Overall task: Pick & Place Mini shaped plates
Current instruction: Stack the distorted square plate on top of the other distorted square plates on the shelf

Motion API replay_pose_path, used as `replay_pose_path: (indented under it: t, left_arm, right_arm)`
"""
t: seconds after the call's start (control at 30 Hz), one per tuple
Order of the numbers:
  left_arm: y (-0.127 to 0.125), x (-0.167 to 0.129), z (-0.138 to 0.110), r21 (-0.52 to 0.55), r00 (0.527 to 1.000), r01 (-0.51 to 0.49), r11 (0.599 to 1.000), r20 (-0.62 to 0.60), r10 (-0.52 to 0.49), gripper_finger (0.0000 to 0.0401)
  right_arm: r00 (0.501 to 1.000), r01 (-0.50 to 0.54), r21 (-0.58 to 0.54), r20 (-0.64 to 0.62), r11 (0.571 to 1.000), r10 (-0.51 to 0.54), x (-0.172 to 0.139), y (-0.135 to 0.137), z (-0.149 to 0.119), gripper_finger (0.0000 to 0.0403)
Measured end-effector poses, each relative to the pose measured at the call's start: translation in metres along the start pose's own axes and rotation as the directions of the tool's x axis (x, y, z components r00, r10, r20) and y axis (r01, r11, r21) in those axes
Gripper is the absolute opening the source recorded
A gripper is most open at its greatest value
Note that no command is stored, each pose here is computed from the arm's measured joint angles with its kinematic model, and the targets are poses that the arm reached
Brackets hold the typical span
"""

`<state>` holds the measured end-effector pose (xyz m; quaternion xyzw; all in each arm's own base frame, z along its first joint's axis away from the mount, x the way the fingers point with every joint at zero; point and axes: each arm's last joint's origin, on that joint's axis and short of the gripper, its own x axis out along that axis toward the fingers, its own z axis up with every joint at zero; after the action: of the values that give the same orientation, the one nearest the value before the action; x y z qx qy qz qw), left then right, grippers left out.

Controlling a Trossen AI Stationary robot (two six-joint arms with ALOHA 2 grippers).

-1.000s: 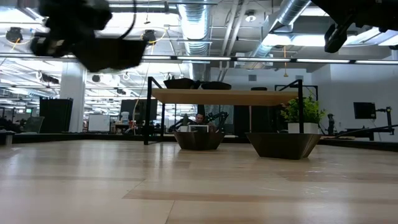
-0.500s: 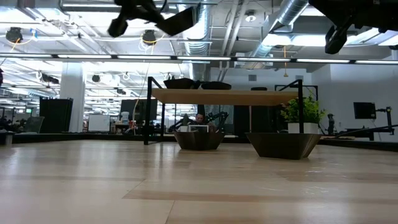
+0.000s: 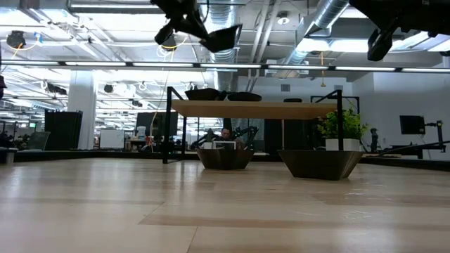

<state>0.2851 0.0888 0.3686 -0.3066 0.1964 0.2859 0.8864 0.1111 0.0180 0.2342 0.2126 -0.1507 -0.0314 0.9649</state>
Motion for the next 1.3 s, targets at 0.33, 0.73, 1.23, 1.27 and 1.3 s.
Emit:
replay_pose_path:
  t: [0.33, 0.73, 1.23, 1.27, 1.3]
  left_arm:
    - [0.038, 0.021, 0.044, 0.015, 0.985, -0.129, 0.992, -0.111, 0.129, 0.0003]
    - [0.085, 0.049, 0.056, -0.049, 0.966, -0.189, 0.981, -0.187, 0.177, 0.0003]
    - [0.106, 0.071, 0.055, -0.079, 0.952, -0.193, 0.978, -0.255, 0.168, 0.0003]
    - [0.105, 0.071, 0.055, -0.081, 0.953, -0.185, 0.979, -0.259, 0.159, 0.0003]
    - [0.105, 0.071, 0.054, -0.081, 0.953, -0.182, 0.98, -0.261, 0.155, 0.0003]
  right_arm:
    - [1.0, -0.001, 0.0, -0.001, 1.0, 0.001, 0.0, 0.0, 0.0, 0.0]
    - [1.0, -0.002, 0.0, -0.001, 1.0, 0.002, 0.0, 0.0, 0.0, 0.0]
    - [1.0, -0.002, 0.0, -0.001, 1.0, 0.002, 0.0, 0.0, 0.0, 0.0]
    - [1.0, -0.002, 0.0, -0.001, 1.0, 0.002, 0.0, 0.0, 0.0, 0.0]
    - [1.0, -0.002, 0.0, -0.001, 1.0, 0.002, 0.0, 0.0, 0.0, 0.0]
